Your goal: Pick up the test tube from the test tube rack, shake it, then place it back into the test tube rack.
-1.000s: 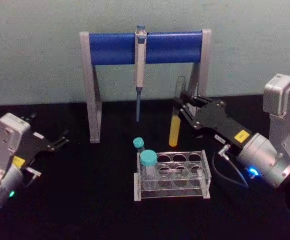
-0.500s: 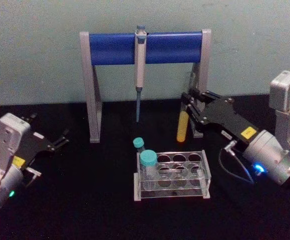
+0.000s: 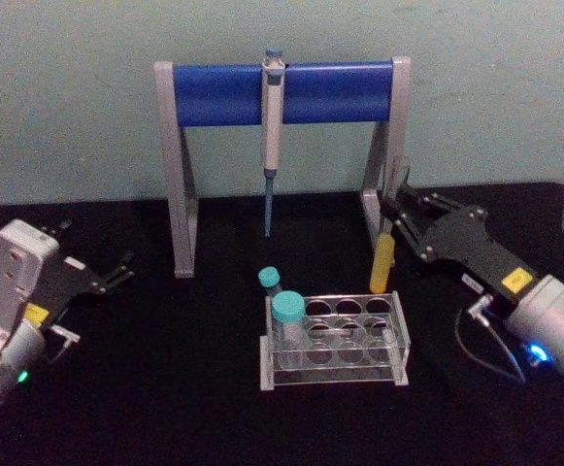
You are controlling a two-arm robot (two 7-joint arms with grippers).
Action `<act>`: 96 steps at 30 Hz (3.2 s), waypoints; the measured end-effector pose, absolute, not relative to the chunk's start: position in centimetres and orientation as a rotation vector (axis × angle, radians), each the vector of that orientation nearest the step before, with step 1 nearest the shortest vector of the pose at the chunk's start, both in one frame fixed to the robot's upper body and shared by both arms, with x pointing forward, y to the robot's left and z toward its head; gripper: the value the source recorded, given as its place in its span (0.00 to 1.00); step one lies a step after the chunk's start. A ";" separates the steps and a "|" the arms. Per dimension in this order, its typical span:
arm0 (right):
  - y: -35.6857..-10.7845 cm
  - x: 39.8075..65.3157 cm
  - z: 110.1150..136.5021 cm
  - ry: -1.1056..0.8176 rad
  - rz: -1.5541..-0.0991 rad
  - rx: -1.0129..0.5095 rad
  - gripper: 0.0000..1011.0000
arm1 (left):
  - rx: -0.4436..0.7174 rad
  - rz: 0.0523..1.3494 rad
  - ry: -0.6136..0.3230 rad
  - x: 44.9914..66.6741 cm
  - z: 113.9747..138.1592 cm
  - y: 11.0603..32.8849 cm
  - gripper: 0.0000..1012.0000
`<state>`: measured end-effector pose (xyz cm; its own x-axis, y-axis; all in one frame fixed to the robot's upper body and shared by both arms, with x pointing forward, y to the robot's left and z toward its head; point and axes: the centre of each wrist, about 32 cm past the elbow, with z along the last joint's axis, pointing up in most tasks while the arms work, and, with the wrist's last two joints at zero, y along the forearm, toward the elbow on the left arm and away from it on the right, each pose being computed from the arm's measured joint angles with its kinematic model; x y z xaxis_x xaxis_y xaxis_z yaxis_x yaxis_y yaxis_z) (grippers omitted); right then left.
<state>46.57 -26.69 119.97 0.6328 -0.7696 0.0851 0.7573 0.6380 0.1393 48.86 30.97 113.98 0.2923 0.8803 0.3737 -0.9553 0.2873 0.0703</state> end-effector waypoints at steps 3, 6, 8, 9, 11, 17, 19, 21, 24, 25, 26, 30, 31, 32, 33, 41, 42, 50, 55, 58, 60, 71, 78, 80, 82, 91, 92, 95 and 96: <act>-26.4 46.0 119.8 -0.130 -0.846 0.098 0.22 | 0.304 1.248 -0.285 48.9 114.0 31.0 0.99; -26.0 45.8 119.8 -0.123 -0.822 0.102 0.22 | 0.304 1.248 -0.285 48.9 114.0 31.0 0.99; -25.5 45.8 119.7 -0.116 -0.796 0.107 0.22 | 0.304 1.248 -0.285 48.9 114.0 31.0 0.99; -25.3 45.8 119.7 -0.115 -0.789 0.110 0.22 | 0.304 1.248 -0.285 48.9 114.0 31.0 0.99; -24.9 46.1 119.7 -0.112 -0.771 0.115 0.22 | 0.304 1.248 -0.285 48.9 114.0 31.0 0.99; -23.9 47.3 119.7 -0.114 -0.754 0.130 0.22 | 0.304 1.248 -0.285 48.9 114.0 31.0 0.99; -23.6 47.9 119.8 -0.115 -0.757 0.132 0.22 | 0.304 1.248 -0.285 48.9 114.0 31.0 0.99; -23.6 48.5 119.8 -0.118 -0.766 0.129 0.22 | 0.304 1.248 -0.285 48.9 114.0 31.0 0.99; -23.6 49.1 120.0 -0.123 -0.778 0.127 0.22 | 0.304 1.248 -0.285 48.9 114.0 31.0 0.99; -23.6 49.4 120.0 -0.126 -0.786 0.124 0.22 | 0.304 1.248 -0.285 48.9 114.0 31.0 0.99; -23.6 49.5 120.0 -0.127 -0.790 0.123 0.22 | 0.304 1.248 -0.285 48.9 114.0 31.0 0.99; -23.9 49.9 120.1 -0.132 -0.807 0.117 0.22 | 0.304 1.248 -0.285 48.9 114.0 31.0 0.99; -23.9 50.0 120.1 -0.133 -0.809 0.117 0.22 | 0.304 1.248 -0.285 48.9 114.0 31.0 0.99; -24.0 50.0 120.2 -0.134 -0.813 0.116 0.22 | 0.304 1.248 -0.285 48.9 114.0 31.0 0.99; -24.0 50.1 120.2 -0.134 -0.817 0.115 0.22 | 0.304 1.248 -0.285 48.9 114.0 31.0 0.99; -24.3 50.0 120.2 -0.130 -0.833 0.110 0.22 | 0.304 1.248 -0.285 48.9 114.0 31.0 0.99; -24.3 50.0 120.2 -0.128 -0.836 0.108 0.22 | 0.304 1.248 -0.285 48.9 114.0 31.0 0.99; -25.3 49.2 120.6 -0.127 -0.875 0.095 0.22 | 0.304 1.248 -0.285 48.9 114.0 31.0 0.99; -26.1 48.0 120.8 -0.120 -0.886 0.081 0.22 | 0.304 1.248 -0.285 48.9 114.0 31.0 0.99; -26.3 47.2 120.8 -0.117 -0.882 0.073 0.22 | 0.304 1.248 -0.285 48.9 114.0 31.0 0.99; -26.3 46.7 120.7 -0.111 -0.873 0.069 0.22 | 0.305 1.248 -0.285 48.9 114.0 31.0 0.99; -24.9 46.1 120.5 -0.082 -0.785 0.088 0.22 | 0.304 1.248 -0.285 48.9 114.0 31.0 0.99; -23.9 47.4 120.6 -0.071 -0.749 0.098 0.22 | 0.304 1.248 -0.285 48.9 114.0 31.0 0.99; -23.8 47.7 120.7 -0.073 -0.748 0.099 0.22 | 0.304 1.248 -0.285 48.9 114.0 31.0 0.99; -23.6 48.2 120.7 -0.076 -0.751 0.099 0.22 | 0.304 1.248 -0.285 48.9 114.0 31.0 0.99; -23.8 49.6 120.9 -0.102 -0.801 0.085 0.22 | 0.304 1.248 -0.285 48.9 114.0 31.0 0.99; -23.9 49.6 120.9 -0.104 -0.806 0.084 0.22 | 0.304 1.248 -0.285 48.9 114.0 31.0 0.99; -24.1 49.7 120.9 -0.108 -0.821 0.079 0.22 | 0.304 1.248 -0.285 48.9 114.0 31.0 0.99; -24.2 49.7 120.9 -0.110 -0.824 0.078 0.22 | 0.304 1.248 -0.285 48.9 114.0 31.0 0.99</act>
<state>49.71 -24.17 120.92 0.6744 -0.7353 0.0670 0.7273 0.6772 0.1120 48.86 30.97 113.98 0.2923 0.8803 0.3737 -0.9552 0.2874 0.0702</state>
